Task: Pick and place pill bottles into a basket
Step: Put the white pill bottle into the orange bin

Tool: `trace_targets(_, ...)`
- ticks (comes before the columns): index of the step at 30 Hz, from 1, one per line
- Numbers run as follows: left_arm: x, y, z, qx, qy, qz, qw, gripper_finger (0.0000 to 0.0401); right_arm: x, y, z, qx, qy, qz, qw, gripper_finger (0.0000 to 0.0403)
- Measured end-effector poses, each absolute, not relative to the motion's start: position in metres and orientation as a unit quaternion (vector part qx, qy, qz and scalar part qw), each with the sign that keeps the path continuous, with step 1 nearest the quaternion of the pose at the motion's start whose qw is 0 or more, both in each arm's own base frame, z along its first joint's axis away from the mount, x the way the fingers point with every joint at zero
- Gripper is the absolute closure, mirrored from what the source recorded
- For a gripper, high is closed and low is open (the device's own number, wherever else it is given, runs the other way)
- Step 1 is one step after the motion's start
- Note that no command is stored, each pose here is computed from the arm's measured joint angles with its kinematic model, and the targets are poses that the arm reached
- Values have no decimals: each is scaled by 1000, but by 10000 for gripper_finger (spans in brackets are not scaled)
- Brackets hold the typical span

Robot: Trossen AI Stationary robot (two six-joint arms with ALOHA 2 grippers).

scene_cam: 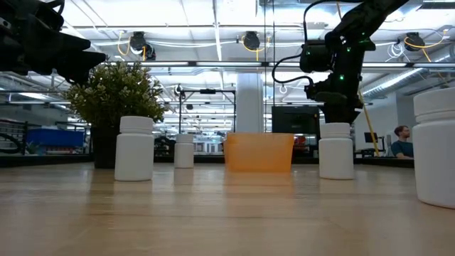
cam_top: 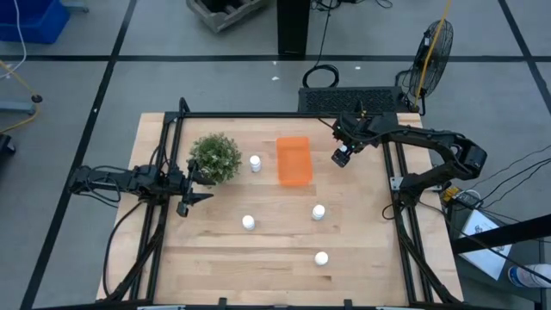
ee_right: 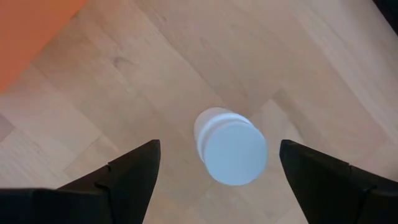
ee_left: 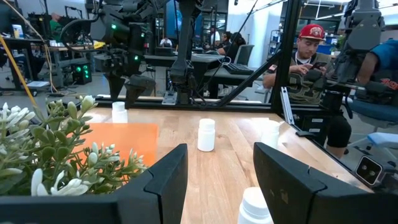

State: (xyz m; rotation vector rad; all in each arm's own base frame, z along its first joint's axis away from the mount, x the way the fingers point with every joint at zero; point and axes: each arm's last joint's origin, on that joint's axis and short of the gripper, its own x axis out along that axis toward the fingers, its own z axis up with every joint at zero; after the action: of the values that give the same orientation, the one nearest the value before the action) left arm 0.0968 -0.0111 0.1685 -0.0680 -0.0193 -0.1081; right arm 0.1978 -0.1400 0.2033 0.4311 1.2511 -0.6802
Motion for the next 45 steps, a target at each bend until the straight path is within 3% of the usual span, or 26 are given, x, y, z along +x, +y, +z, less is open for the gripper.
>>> trace_targets(45, 97, -11, 169, -34, -10, -54, 998, 215, 188, -146, 184, 203, 561, -323, 734, 86)
